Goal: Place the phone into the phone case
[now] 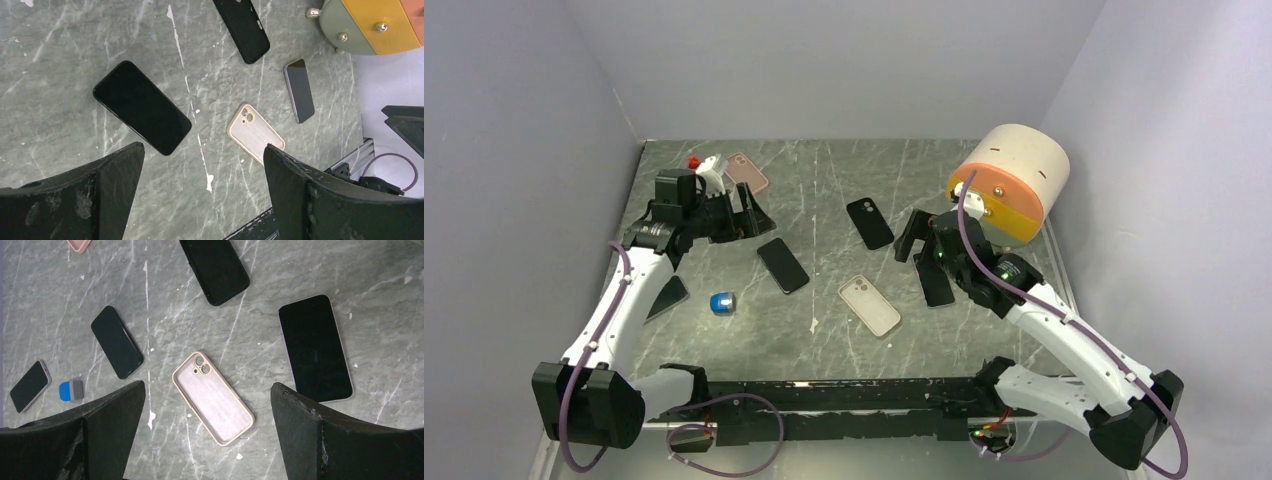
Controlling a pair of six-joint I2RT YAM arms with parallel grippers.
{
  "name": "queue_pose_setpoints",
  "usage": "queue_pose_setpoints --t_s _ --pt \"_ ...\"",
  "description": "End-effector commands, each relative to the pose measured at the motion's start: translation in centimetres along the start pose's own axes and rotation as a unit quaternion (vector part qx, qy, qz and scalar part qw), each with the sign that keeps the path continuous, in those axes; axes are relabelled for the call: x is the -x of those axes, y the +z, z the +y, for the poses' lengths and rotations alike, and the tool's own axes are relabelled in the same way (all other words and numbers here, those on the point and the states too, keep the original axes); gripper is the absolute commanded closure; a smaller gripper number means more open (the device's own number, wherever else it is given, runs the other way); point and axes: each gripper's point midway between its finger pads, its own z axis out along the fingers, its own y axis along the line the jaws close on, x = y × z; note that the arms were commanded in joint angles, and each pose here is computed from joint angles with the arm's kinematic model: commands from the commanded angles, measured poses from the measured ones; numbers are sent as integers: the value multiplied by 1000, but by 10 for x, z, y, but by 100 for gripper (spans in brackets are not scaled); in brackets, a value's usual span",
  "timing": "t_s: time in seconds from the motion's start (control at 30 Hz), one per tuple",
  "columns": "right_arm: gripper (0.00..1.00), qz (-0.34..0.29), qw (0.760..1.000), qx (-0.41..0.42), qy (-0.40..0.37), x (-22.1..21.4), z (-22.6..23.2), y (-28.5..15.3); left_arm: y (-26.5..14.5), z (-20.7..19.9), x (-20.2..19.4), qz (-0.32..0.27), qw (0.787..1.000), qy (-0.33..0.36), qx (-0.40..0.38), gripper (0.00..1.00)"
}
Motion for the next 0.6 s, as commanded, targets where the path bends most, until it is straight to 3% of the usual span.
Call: queue_pose_setpoints --t_s 0.0,0.37,0.57 --pt "1 -30 999 11 3 19 9 -4 -7 -2 14 -29 999 32 5 6" --pt "2 16 999 41 -23 -5 21 15 -9 20 11 -38 997 39 58 6" --pt "16 73 995 33 -67 -37 18 43 -21 22 17 -68 993 57 76 6"
